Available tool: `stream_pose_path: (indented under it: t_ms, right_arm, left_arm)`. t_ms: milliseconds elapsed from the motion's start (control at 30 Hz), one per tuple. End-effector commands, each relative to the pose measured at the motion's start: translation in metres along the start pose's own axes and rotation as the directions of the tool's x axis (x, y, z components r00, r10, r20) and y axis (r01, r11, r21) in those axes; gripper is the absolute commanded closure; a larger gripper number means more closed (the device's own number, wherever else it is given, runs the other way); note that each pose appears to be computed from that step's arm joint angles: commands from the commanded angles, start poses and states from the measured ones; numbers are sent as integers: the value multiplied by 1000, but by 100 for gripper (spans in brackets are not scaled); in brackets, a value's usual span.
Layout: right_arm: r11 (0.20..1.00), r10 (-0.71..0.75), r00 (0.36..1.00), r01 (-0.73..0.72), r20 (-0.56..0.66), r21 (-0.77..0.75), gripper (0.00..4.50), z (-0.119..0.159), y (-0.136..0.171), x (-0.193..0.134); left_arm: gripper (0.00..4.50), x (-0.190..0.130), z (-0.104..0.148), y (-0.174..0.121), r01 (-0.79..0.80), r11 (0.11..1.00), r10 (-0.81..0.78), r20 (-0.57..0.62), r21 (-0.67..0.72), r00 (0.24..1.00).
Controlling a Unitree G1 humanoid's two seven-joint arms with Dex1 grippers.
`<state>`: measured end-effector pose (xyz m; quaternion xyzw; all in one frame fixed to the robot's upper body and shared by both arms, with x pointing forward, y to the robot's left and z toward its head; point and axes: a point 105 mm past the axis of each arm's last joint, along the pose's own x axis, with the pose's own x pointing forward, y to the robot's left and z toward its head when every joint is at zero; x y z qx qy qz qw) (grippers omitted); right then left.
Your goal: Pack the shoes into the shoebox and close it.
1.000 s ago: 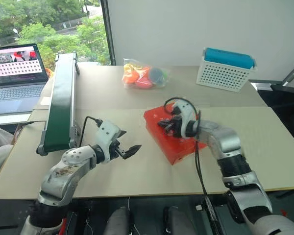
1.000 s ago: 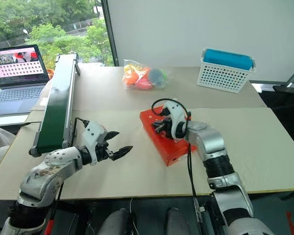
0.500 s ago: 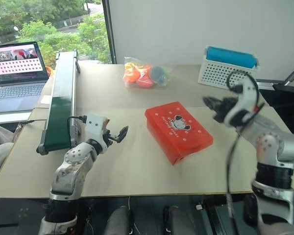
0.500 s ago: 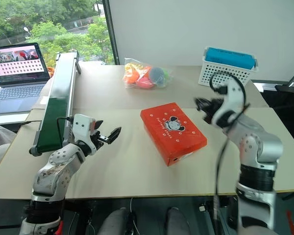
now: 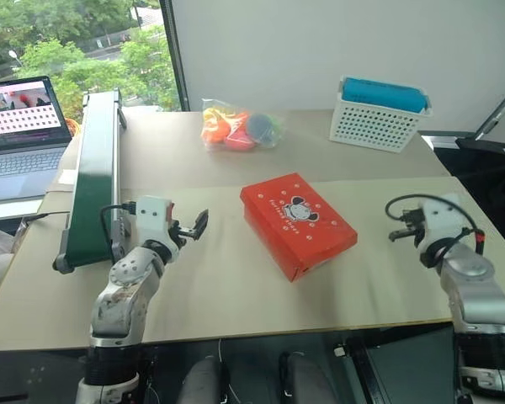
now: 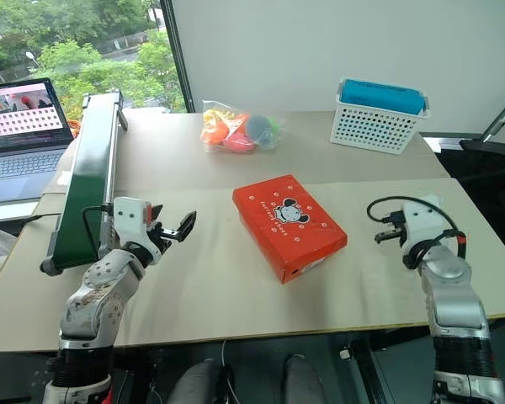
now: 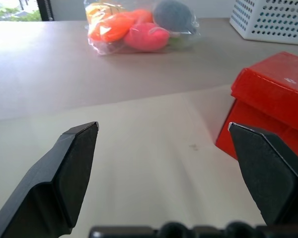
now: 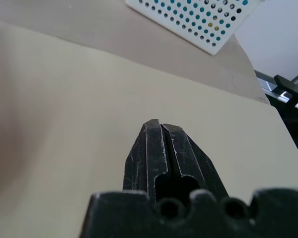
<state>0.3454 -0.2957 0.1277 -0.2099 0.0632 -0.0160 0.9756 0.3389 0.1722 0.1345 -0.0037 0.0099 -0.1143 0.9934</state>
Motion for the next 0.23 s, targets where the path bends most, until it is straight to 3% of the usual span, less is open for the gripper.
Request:
stream_pose_path:
  t_ms: [33, 233]
  right_arm:
    - [999, -51, 997, 52, 58, -15, 438, 11, -12, -2]
    - [998, -54, 997, 54, 53, -11, 438, 10, -12, -1]
  left_arm:
    - [0, -2, 10, 3, -22, 1000, 22, 51, 11, 998]
    - [0, -2, 10, 2, -25, 1000, 25, 64, -1, 998]
